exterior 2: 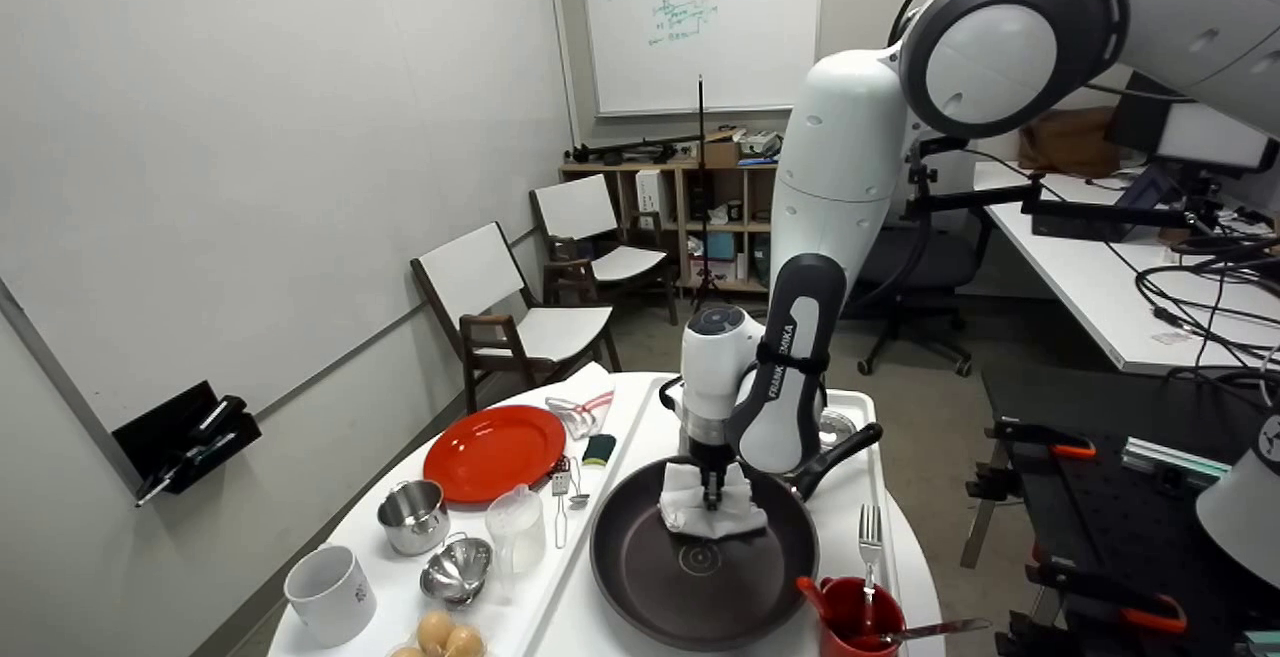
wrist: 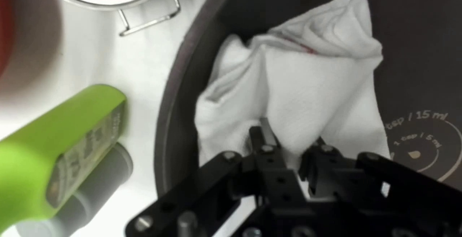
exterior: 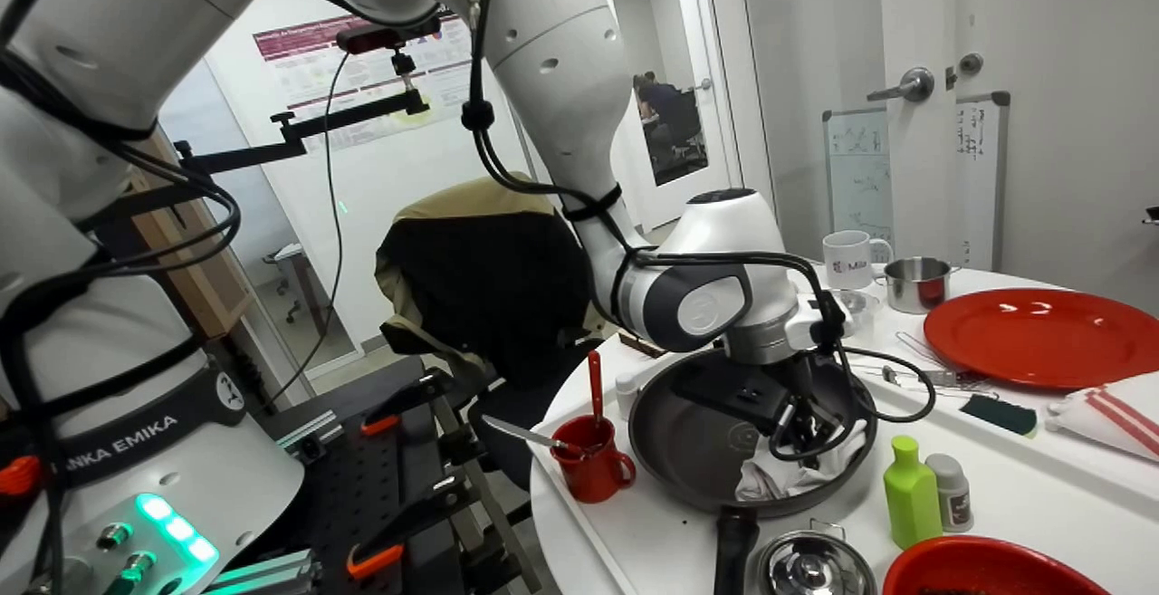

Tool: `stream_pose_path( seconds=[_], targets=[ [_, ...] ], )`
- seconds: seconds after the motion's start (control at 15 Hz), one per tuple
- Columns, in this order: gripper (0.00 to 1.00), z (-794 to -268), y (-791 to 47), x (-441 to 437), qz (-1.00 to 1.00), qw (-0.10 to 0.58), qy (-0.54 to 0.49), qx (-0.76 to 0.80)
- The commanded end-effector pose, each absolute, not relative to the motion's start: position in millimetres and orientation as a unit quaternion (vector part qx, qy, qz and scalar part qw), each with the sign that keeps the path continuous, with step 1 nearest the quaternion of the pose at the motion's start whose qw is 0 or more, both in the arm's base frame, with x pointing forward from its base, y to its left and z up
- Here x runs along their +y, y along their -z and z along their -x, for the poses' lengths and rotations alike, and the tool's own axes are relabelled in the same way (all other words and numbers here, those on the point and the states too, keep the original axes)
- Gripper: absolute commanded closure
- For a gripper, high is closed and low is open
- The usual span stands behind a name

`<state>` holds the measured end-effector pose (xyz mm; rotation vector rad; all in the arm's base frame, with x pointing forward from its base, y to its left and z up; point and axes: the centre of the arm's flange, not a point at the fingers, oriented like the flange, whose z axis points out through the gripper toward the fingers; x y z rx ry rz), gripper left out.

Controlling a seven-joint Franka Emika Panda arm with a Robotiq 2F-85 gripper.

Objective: Wipe the pan with the towel

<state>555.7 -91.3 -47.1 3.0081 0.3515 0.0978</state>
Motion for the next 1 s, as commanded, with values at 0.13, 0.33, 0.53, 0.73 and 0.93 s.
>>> stream_pose_path(
  seconds=[0.13, 0.33, 0.53, 0.73, 0.93],
  targets=[
    [0.96, -561.8, 54.3, -22.0, -0.985, 0.029, -0.049, 0.165],
    [0.96, -560.3, 54.2, 16.8, -0.979, 0.013, -0.052, 0.196],
    [0.96, -560.5, 54.6, 34.1, -0.977, 0.004, -0.052, 0.208],
    [0.96, -563.5, 55.8, 27.4, -0.978, 0.009, -0.053, 0.203],
    [0.96, -576.2, 53.8, 3.0, -0.979, 0.031, -0.06, 0.192]
  ],
)
